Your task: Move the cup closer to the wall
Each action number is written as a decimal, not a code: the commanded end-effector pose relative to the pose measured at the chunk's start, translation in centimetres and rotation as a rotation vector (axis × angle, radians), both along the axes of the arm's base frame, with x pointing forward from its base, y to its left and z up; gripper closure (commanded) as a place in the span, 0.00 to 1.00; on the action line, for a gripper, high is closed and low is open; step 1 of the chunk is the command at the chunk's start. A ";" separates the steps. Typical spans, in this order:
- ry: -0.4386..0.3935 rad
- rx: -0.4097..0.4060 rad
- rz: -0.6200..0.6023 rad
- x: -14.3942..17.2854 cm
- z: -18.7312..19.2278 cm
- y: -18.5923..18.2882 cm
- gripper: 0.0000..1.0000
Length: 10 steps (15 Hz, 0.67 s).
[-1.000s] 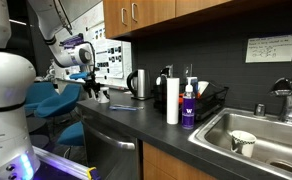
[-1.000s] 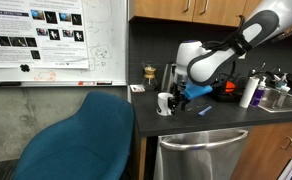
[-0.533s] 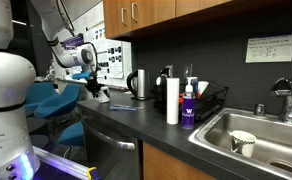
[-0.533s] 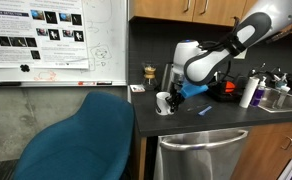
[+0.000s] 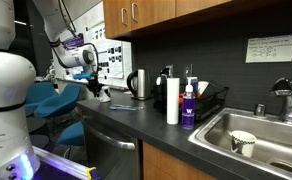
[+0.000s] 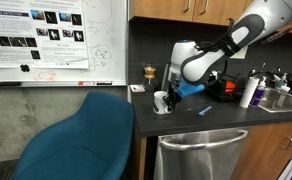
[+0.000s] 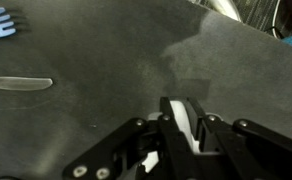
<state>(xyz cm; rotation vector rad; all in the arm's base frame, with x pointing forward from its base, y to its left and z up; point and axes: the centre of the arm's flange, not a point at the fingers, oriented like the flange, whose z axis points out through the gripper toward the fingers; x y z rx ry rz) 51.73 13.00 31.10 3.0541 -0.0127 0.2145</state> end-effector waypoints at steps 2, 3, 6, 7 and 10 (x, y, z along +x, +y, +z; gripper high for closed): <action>-0.019 0.009 -0.065 1.8 -0.4 0.2 0.95; -0.019 0.010 -0.081 2.1 -0.4 0.1 0.95; -0.026 0.019 -0.121 3.5 0.0 -0.2 0.95; -0.028 0.020 -0.130 4.1 0.1 -0.3 0.95; -0.043 0.024 -0.153 5.9 0.5 -0.7 0.95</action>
